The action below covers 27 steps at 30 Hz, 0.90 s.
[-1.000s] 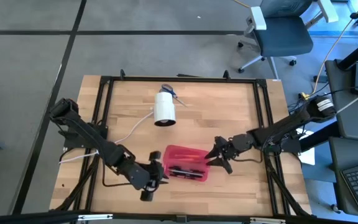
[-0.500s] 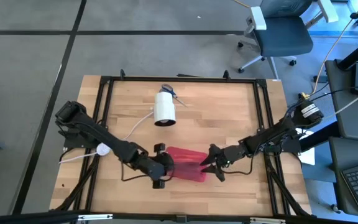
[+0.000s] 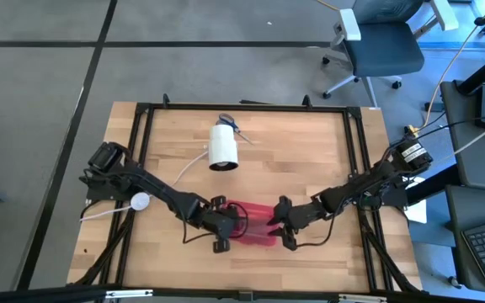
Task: Pick & place school supplies into a supply box
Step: Close the pink supply box
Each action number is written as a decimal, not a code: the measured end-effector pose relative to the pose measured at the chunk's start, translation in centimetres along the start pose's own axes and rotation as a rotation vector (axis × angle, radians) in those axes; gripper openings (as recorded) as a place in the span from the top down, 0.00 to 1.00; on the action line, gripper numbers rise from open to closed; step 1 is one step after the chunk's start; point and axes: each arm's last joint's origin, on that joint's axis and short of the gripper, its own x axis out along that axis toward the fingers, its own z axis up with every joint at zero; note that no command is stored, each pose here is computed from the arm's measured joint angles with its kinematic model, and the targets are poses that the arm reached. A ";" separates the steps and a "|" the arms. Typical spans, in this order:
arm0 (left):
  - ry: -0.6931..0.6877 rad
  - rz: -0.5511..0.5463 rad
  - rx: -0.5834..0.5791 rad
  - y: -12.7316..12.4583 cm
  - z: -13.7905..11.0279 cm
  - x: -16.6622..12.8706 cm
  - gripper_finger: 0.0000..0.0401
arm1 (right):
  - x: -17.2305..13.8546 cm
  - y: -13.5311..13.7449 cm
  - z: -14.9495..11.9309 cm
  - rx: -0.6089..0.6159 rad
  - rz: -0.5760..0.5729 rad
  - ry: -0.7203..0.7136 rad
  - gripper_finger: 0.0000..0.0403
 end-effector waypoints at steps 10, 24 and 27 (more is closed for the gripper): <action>-0.028 -0.019 -0.001 -0.9 -0.3 0.0 0.86 | 0.1 -0.6 0.5 -0.033 -0.061 0.006 0.57; -0.012 0.012 -0.005 -0.1 -0.1 0.1 0.88 | 0.0 0.0 0.1 0.003 -0.045 0.018 0.57; -0.010 0.014 0.004 -0.1 -0.1 0.1 0.88 | 0.0 0.0 0.1 0.005 -0.043 0.018 0.57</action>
